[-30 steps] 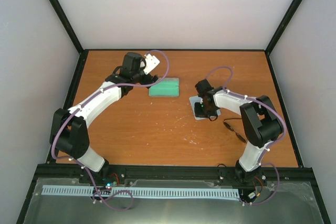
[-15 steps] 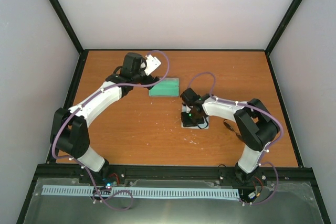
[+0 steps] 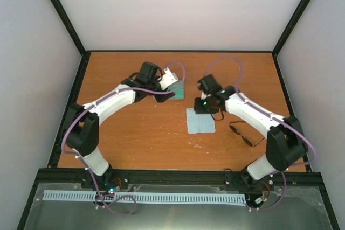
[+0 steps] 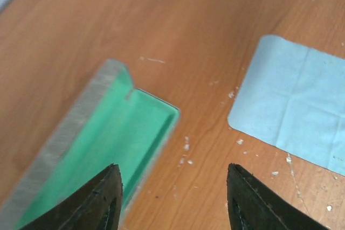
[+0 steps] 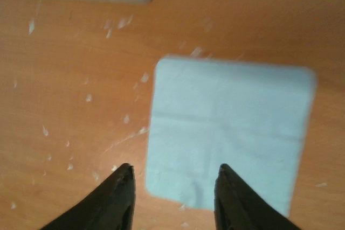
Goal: Organize the sunglasses
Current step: Fold the glasses cleaning cloth at the center of the board.
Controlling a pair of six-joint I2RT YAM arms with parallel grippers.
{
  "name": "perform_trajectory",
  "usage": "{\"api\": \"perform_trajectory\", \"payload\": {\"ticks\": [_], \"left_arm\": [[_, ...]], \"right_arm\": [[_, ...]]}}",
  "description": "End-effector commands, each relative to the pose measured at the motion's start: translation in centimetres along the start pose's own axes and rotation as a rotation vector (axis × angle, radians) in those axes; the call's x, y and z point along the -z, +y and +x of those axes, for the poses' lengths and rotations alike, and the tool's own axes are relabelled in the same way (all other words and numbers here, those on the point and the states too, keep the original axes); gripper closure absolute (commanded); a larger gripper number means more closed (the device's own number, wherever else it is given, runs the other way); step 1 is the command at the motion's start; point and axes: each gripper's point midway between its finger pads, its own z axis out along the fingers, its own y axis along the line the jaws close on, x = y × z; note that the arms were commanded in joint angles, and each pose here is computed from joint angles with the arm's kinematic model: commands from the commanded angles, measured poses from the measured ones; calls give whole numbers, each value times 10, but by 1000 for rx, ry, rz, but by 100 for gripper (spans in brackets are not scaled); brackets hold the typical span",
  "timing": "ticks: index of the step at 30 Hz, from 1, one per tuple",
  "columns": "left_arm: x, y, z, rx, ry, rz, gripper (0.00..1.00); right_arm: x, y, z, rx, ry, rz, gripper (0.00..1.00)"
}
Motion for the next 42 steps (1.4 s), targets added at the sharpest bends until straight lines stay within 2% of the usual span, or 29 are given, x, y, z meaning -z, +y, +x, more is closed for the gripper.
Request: {"api": "perform_trajectory", "payload": {"ticks": [1,5,10,17,28,35,42], "left_arm": [[-22,-24,5,-16,54,76,46],[-41,-29,17,5,97,66,44],[-54,-20,18,40,118,43,44],[-61,-14,14,64,119,25,44],[-64,-10,13,57,120,11,44],[-63,-8,14,47,124,-2,44],[-67,-5,16,49,133,-15,44]], "right_arm": [[13,-56,-31,-72,-75,64,67],[-8,-97,-39,-62,-29,100,63],[-31,-115,-54,-35,1,86,63],[-58,-116,-53,-7,62,57,65],[-75,-118,-44,-14,112,49,66],[-84,-115,-34,-9,146,51,74],[-91,-107,-17,6,188,55,78]]}}
